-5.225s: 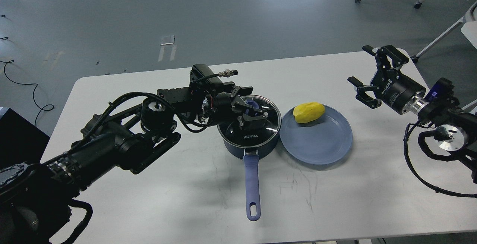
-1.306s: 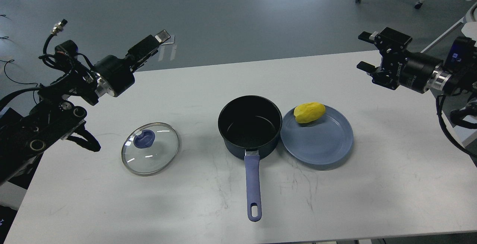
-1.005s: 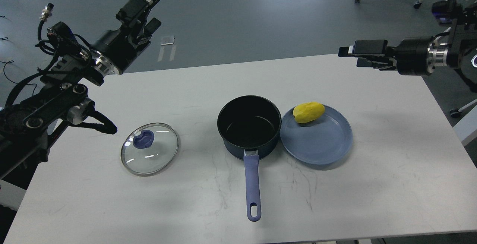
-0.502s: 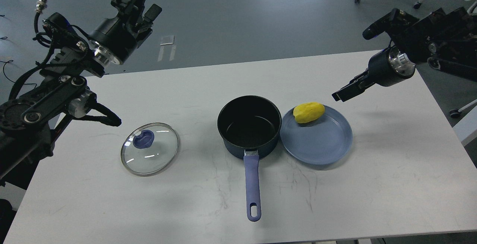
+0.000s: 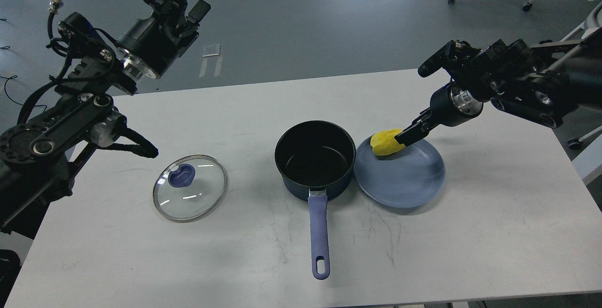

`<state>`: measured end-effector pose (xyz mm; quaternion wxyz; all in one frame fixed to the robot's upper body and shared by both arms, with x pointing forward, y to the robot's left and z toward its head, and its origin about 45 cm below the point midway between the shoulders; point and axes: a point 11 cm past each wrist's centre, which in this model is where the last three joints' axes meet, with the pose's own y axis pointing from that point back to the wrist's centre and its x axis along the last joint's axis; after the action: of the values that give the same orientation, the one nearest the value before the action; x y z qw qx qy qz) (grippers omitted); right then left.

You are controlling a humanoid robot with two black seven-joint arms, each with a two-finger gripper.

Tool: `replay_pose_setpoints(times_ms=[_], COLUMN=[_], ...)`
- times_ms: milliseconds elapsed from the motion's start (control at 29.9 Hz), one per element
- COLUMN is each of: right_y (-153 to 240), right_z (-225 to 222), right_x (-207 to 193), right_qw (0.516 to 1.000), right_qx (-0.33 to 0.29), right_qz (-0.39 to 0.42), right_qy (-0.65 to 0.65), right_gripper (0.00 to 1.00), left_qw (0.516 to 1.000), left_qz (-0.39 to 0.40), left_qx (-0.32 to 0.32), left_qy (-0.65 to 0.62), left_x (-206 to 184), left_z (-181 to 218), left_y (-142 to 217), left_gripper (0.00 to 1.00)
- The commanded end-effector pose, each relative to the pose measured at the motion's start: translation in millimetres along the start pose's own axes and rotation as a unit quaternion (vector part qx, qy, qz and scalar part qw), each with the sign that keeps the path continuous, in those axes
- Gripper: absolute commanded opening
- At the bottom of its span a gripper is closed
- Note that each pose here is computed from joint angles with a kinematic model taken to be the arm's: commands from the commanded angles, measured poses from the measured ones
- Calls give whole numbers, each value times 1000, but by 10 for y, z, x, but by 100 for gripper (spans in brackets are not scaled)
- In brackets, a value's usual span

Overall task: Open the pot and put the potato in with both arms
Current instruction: 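Reach the right gripper down to the yellow potato and grasp it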

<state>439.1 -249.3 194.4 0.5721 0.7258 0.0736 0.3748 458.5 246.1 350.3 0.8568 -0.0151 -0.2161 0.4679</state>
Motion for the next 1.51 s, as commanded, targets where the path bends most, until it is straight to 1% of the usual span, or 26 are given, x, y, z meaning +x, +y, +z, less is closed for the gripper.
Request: replay_pose_setpoints(times_ms=[0, 301, 502, 770, 971, 1306, 1407, 1474], right_y=[-65, -241, -353, -402, -471, -494, -491, -495], right_z=[-28, -130, -157, -190, -176, -198, -192, -202], right_x=[1, -36, -24, -13, -86, -57, -68, -80], right_qw=[1000, 1000, 1000, 999, 999, 999, 999, 999], right_qx=[0, 4, 1, 3, 1, 1, 1, 3], right_qz=[4, -1, 13, 19, 21, 31, 30, 27], right_qy=[9, 20, 28, 30, 28, 34, 34, 34], right_gripper=[100, 100, 100, 100, 100, 100, 96, 91], left_qw=[1000, 1000, 1000, 1000, 1000, 1000, 1000, 1000], left_qz=[1, -1, -1, 3, 5, 12, 16, 16], left_qx=[-4, -5, -6, -13, -13, -19, -18, -18], left_qy=[3, 5, 5, 9, 9, 15, 19, 19], left_x=[-8, -27, -26, -8, -8, 34, 56, 57], left_z=[18, 15, 24, 60, 63, 99, 97, 98], left_y=[-18, -25, -25, -35, -39, -41, -33, -33], left_gripper=[98, 98, 98, 98, 98, 98, 98, 98])
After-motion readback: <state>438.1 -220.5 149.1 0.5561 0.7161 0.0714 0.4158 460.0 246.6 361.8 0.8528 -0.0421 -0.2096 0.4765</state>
